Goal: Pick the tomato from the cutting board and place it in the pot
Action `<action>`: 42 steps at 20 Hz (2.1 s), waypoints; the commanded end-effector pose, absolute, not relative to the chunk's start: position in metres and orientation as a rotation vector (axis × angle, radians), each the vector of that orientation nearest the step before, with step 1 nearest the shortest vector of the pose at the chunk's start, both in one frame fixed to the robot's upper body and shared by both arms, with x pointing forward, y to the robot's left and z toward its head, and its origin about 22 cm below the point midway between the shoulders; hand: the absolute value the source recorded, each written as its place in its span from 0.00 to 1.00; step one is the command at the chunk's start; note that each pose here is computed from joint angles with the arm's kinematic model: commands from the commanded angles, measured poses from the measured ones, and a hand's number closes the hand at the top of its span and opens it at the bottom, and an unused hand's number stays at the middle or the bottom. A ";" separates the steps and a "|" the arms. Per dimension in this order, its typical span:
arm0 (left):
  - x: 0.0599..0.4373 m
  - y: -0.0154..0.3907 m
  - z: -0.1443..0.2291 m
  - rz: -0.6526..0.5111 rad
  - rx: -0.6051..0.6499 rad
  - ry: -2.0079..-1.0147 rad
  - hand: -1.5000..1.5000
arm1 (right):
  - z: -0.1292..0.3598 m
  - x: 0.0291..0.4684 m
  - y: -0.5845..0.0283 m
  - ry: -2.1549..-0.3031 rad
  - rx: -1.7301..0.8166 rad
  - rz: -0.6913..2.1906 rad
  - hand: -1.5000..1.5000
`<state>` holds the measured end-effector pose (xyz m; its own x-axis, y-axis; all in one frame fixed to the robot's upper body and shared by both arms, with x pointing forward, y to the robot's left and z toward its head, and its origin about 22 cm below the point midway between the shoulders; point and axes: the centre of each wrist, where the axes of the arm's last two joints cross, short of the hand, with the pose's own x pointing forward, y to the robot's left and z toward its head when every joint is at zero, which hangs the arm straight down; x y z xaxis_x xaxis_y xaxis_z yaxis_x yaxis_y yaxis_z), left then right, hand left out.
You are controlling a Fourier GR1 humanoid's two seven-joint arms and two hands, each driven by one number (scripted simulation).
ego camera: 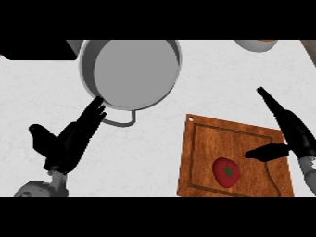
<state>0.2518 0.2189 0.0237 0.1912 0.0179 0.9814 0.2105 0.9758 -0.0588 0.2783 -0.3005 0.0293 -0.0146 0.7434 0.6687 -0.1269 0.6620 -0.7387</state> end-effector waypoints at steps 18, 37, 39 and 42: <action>0.225 0.227 0.012 -0.143 -0.264 -1.304 0.50 | 0.206 0.223 -0.215 -1.021 -0.605 1.011 0.00; 0.244 0.221 0.029 -0.146 -0.258 -1.328 0.50 | 0.142 0.211 -0.171 -0.905 -0.630 1.066 0.00; 0.248 0.223 0.025 -0.149 -0.268 -1.308 0.50 | 0.136 0.220 -0.184 -0.876 -0.663 1.070 0.00; 0.240 0.231 0.026 -0.140 -0.255 -1.318 0.50 | 0.116 0.212 -0.182 -0.855 -0.715 1.065 0.00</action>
